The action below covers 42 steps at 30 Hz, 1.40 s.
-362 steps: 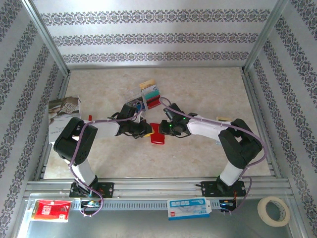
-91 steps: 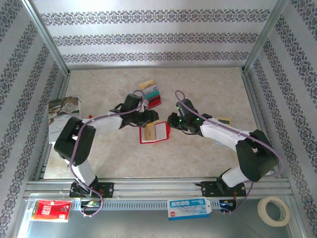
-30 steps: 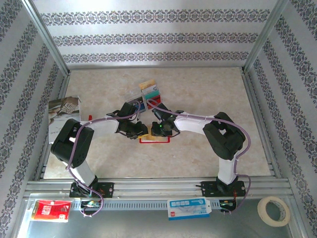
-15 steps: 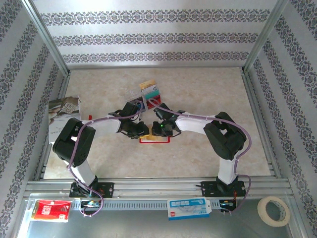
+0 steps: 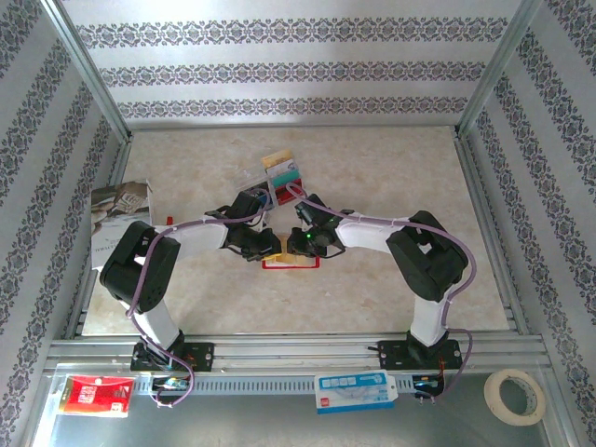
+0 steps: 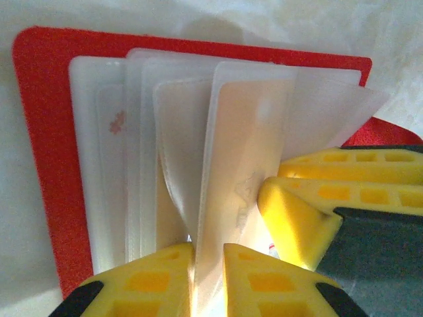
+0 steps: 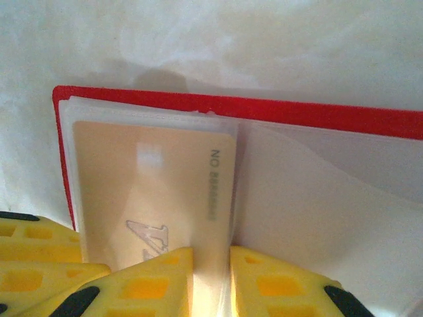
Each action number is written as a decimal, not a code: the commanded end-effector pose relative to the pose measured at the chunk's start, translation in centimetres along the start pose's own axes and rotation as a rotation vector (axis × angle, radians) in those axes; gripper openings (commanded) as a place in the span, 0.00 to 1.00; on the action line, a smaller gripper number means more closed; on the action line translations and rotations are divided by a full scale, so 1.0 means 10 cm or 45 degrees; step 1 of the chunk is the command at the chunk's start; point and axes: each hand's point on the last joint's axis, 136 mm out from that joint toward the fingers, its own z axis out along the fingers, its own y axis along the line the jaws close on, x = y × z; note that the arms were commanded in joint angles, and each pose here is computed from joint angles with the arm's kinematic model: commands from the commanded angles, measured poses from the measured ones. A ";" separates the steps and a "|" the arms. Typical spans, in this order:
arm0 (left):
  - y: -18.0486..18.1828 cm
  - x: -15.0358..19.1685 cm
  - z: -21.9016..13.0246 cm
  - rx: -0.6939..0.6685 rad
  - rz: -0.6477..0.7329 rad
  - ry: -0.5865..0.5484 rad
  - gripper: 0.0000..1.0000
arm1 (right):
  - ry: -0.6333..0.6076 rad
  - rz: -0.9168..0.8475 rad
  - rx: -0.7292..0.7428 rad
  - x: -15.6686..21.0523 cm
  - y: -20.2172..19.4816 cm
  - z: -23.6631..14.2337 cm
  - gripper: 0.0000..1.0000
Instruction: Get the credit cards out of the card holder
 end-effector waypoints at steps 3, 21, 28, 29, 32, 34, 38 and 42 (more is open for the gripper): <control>-0.30 0.00 -0.08 0.105 0.075 -0.006 0.16 | -0.059 0.067 -0.002 -0.09 -0.11 -0.14 0.23; -0.43 -0.03 -0.20 0.134 0.120 -0.035 0.23 | -0.248 0.122 -0.134 -0.31 -0.09 -0.52 0.25; -0.27 -0.03 -0.20 0.021 0.141 -0.037 0.27 | -0.259 0.131 -0.131 -0.32 -0.12 -0.53 0.25; -0.27 -0.02 -0.18 0.021 0.136 -0.028 0.28 | -0.257 0.131 -0.130 -0.31 -0.13 -0.52 0.25; -0.30 -0.01 -0.15 0.036 0.148 -0.016 0.33 | -0.259 0.133 -0.128 -0.32 -0.14 -0.52 0.25; -0.33 0.00 -0.12 0.053 0.156 0.000 0.36 | -0.259 0.136 -0.126 -0.31 -0.14 -0.52 0.25; -0.35 0.00 -0.08 0.060 0.162 0.017 0.37 | -0.260 0.137 -0.123 -0.31 -0.15 -0.52 0.24; -0.38 -0.01 -0.09 0.070 0.166 0.014 0.36 | -0.258 0.138 -0.120 -0.30 -0.17 -0.52 0.24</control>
